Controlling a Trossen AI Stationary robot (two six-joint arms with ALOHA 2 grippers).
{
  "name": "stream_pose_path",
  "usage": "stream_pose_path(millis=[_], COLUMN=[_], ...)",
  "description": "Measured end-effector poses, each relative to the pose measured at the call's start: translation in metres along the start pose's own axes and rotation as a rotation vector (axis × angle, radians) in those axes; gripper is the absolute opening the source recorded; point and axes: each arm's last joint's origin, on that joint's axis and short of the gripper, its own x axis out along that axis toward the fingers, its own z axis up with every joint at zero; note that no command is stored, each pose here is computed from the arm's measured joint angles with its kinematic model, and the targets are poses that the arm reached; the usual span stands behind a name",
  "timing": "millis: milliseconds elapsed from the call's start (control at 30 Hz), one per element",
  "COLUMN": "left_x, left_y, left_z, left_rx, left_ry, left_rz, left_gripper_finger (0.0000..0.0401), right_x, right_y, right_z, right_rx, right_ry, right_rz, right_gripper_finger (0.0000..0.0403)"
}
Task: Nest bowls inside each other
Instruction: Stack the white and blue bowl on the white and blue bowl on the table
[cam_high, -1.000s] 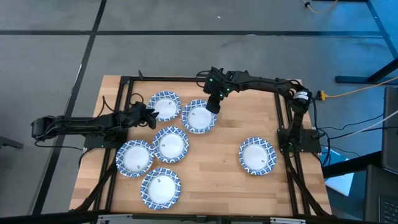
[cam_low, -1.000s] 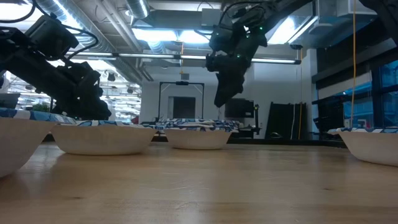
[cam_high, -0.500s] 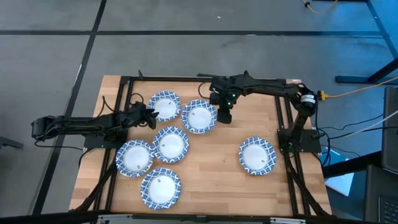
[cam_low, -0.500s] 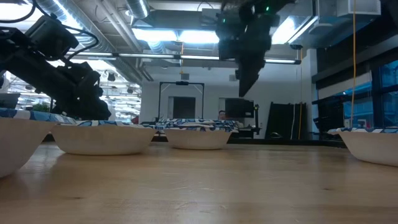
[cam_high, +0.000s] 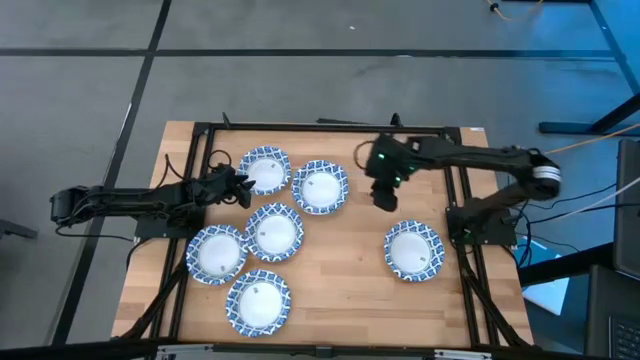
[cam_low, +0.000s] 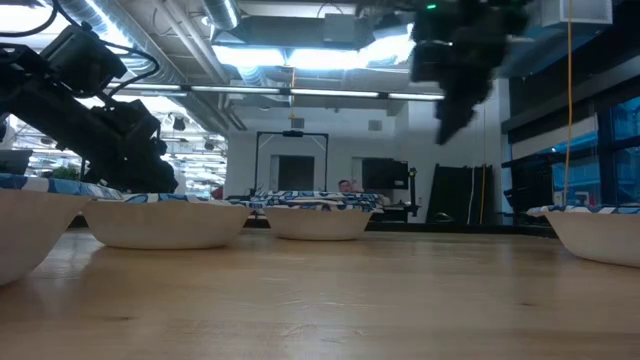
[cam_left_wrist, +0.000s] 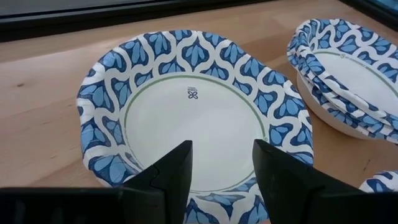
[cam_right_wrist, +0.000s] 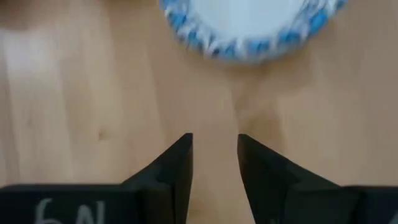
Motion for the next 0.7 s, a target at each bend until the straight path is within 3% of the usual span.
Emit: stream_pose_path(millis=[333, 700], left_x=[0.0, 0.0], left_y=[0.0, 0.0], left_z=[0.0, 0.001], left_rx=[-0.002, -0.014], left_ry=[-0.003, -0.011], left_rz=[0.002, -0.002], left_gripper_finger=[0.0163, 0.0163], right_x=[-0.008, 0.017], right_y=[0.026, 0.035], right_z=[-0.075, -0.105], right_rx=[0.117, 0.049], right_ry=[0.209, 0.358], right_rz=[-0.009, -0.085], right_gripper_finger=[0.0127, 0.0127])
